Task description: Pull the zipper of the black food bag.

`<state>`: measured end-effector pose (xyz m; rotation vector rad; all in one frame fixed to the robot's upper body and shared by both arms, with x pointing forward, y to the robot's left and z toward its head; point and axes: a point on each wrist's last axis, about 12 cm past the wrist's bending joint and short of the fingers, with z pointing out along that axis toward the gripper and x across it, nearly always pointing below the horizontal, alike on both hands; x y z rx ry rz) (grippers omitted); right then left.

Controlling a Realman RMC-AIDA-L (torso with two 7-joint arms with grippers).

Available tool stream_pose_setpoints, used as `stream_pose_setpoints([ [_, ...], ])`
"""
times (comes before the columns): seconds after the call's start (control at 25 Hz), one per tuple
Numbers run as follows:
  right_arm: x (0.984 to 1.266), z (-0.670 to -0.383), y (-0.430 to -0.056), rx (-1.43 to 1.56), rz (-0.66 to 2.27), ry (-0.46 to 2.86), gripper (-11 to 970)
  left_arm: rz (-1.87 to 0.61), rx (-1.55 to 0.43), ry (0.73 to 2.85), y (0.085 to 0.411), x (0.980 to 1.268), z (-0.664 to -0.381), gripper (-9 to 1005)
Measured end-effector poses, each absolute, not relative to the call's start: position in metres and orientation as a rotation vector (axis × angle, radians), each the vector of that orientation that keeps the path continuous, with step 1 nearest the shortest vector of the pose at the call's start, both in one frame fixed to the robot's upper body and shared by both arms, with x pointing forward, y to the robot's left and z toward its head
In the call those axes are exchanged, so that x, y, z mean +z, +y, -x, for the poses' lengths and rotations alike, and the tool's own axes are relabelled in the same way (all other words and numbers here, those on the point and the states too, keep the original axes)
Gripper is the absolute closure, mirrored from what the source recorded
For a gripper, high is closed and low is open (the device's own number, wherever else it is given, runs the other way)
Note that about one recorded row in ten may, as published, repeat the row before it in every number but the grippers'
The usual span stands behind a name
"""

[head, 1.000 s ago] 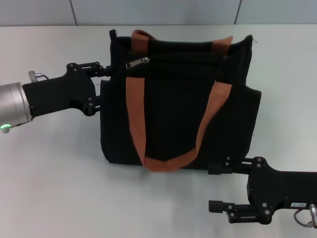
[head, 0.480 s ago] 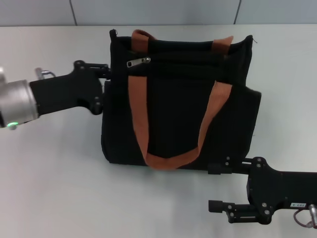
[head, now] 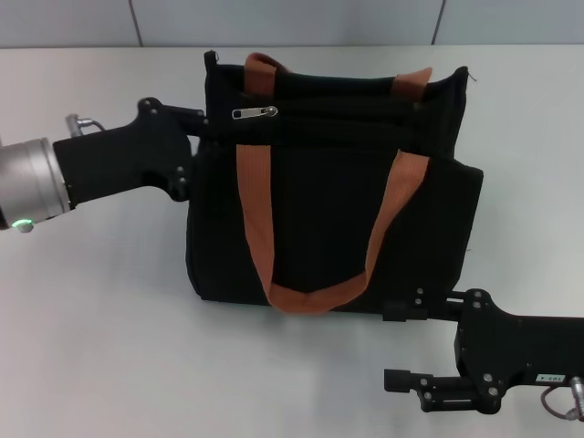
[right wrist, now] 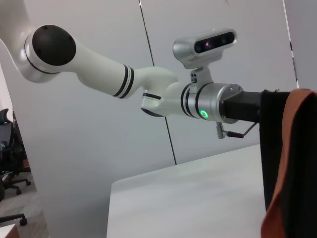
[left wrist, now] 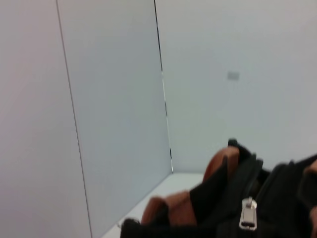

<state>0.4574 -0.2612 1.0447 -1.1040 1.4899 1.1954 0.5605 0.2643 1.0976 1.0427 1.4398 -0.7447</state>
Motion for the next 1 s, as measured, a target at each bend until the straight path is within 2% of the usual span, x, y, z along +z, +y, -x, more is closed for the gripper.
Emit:
stream_pose_setpoints([
  [0.2,1.055,-0.454,-0.260,1.279,1.071,1.409,248,-0.985,-0.760,1.409,0.271,1.100,-0.555,849],
  [0.4,1.085,-0.461,-0.262,1.467,0.927,1.309,256,-0.965,-0.771,1.377,0.269,1.101,-0.552,995],
  [0.68,1.125,-0.510,-0.260,1.711,0.656,1.469,268,-0.957,-0.774,1.272,0.265,1.104,-0.547,994],
  [1.0,1.153,-0.561,-0.232,1.813,0.568,1.678,282,-0.993,-0.745,1.224,0.264,1.104,-0.544,994],
])
